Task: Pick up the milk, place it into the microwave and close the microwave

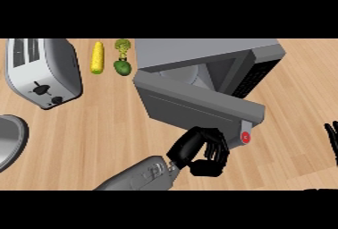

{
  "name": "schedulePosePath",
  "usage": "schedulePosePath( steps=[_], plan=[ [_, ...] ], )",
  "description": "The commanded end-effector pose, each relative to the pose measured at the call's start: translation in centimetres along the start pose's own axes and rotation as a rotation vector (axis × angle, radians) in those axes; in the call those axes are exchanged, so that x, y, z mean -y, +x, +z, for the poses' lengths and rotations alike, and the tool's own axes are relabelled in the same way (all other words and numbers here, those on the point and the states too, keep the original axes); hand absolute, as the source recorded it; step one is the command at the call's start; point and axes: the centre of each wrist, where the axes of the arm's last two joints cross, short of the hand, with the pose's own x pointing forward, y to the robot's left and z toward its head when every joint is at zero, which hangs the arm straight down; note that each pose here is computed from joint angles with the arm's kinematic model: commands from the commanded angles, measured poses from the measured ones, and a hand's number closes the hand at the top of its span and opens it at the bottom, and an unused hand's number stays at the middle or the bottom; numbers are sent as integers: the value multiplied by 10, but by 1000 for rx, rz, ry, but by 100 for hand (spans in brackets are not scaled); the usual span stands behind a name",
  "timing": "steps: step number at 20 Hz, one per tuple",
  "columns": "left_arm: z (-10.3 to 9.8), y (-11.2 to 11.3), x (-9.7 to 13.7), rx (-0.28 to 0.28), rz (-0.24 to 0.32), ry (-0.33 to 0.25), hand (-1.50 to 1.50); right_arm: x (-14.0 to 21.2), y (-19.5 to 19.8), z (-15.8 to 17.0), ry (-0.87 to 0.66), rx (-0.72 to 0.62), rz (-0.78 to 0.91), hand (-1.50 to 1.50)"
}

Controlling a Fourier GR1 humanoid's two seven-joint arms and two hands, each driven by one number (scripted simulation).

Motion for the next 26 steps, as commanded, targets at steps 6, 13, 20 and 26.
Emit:
schedulePosePath(
  steps=[6, 13, 20, 26],
  plan=[
    [-45, 42, -18, 105, -19, 75, 150, 4, 16, -39, 79, 86, -21, -150],
    [-66, 59, -35, 109, -33, 134, 150, -4, 25, -64, 157, 117, -70, -150],
    [-81, 68, -49, 92, -64, 194, 150, -3, 36, -82, 220, 150, -103, -150],
    [-89, 72, -57, 78, -70, 233, 150, -17, 41, -99, 319, 165, -174, -150]
  ],
)
